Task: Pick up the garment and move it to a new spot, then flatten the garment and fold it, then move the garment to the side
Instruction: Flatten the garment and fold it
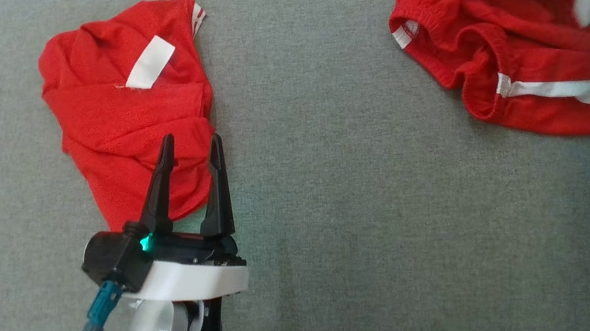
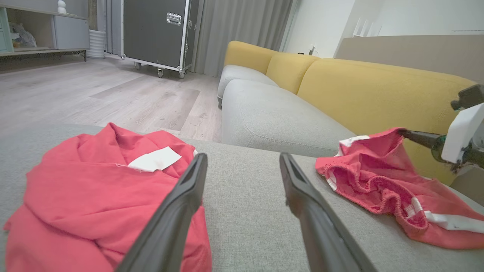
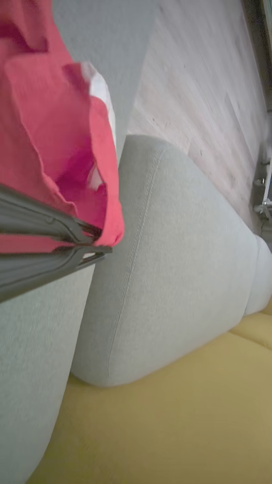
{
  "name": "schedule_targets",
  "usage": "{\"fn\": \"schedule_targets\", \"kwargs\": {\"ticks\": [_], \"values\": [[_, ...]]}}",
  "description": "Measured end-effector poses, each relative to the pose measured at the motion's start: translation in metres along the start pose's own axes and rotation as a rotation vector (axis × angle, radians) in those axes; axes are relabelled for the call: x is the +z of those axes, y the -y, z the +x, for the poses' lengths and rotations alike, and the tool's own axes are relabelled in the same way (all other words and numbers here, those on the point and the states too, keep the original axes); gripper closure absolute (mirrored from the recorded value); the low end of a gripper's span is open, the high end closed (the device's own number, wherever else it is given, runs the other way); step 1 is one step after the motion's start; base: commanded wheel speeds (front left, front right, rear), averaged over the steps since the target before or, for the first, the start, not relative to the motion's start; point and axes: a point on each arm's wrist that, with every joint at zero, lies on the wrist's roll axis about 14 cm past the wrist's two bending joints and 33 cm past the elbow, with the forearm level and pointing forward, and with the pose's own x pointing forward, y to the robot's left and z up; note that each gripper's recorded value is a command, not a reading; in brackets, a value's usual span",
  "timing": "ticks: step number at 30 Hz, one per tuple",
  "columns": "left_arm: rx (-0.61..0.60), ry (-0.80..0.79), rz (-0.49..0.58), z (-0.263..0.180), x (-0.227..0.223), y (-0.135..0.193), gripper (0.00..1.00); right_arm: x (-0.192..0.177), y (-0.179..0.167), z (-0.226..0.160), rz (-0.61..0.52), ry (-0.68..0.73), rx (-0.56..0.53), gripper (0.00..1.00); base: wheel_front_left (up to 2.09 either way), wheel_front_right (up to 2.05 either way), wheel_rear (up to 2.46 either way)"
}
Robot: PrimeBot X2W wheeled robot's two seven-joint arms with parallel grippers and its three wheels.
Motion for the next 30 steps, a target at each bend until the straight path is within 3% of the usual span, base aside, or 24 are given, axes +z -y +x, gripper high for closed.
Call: {"fn": "schedule_targets", "kwargs": {"ticks": [6,11,12,13,19,24,30], "values": [[0.004,-0.022,-0.001,0.001,-0.008,-0.002,0.00,-0.004,0.058,0.004,0.098,-0.034,-0.128,1.00,0.00,0.00,0.00],[0.021,-0.017,0.000,0.001,-0.006,-0.008,0.00,-0.025,0.107,-0.003,0.109,-0.111,-0.238,1.00,0.00,0.00,0.00],[0.024,-0.018,0.001,0.001,-0.006,-0.009,0.00,-0.028,0.117,-0.006,0.100,-0.126,-0.263,0.04,0.00,0.00,0.00],[0.027,-0.019,0.002,0.001,-0.006,-0.010,0.00,-0.030,0.127,-0.008,0.113,-0.139,-0.289,0.00,0.00,0.00,0.00],[0.023,-0.011,0.002,0.001,-0.003,-0.009,0.00,-0.015,0.156,-0.024,0.136,-0.096,-0.406,0.00,0.00,0.00,0.00],[-0.002,0.012,-0.003,0.004,0.004,-0.001,0.00,-0.009,0.140,-0.035,0.149,-0.051,-0.416,0.00,0.00,0.00,0.00],[-0.038,0.060,-0.006,0.007,0.020,0.013,0.00,0.040,0.108,-0.048,0.136,0.179,-0.361,0.00,0.00,0.00,0.00]]}}
